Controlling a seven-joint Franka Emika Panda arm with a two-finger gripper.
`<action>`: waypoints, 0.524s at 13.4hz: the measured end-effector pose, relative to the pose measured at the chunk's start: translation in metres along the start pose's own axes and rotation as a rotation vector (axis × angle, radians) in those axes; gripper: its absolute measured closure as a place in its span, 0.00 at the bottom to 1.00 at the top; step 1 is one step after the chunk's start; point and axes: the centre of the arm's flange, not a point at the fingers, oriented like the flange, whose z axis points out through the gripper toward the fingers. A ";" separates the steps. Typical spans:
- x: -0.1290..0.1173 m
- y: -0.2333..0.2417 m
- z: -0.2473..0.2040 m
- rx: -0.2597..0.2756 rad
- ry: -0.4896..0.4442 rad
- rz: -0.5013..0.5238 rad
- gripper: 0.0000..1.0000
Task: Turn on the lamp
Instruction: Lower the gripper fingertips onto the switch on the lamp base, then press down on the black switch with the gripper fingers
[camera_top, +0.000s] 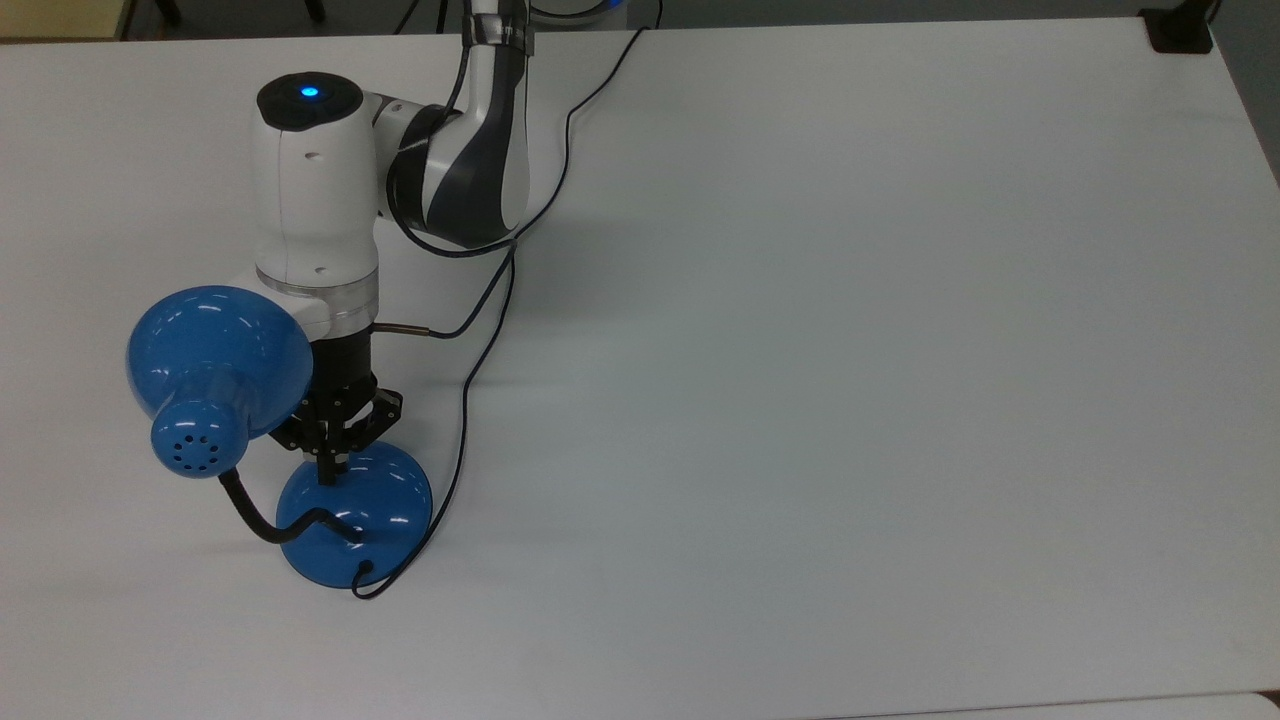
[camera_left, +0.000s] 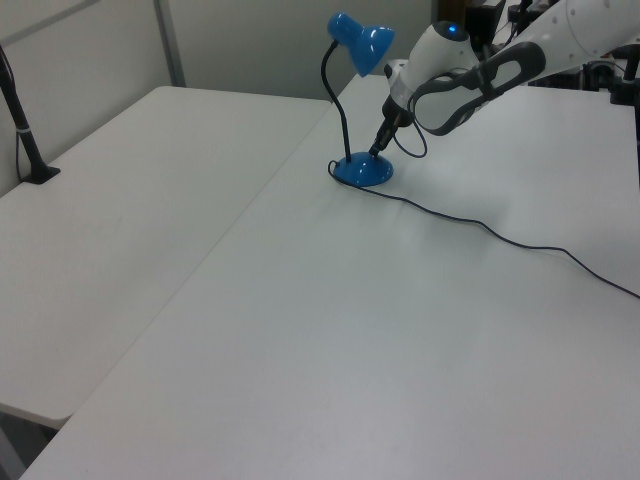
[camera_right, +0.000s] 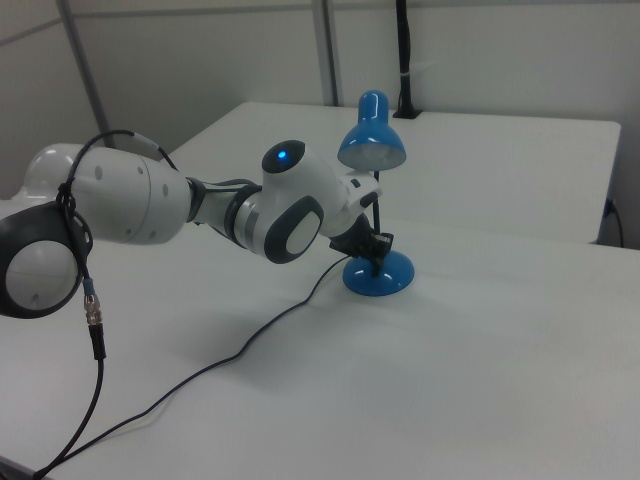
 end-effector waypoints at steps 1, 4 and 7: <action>0.001 0.000 -0.001 -0.002 0.005 0.000 0.99; 0.005 0.001 -0.005 -0.004 0.016 0.000 0.99; 0.005 0.002 -0.005 -0.004 0.016 0.000 0.99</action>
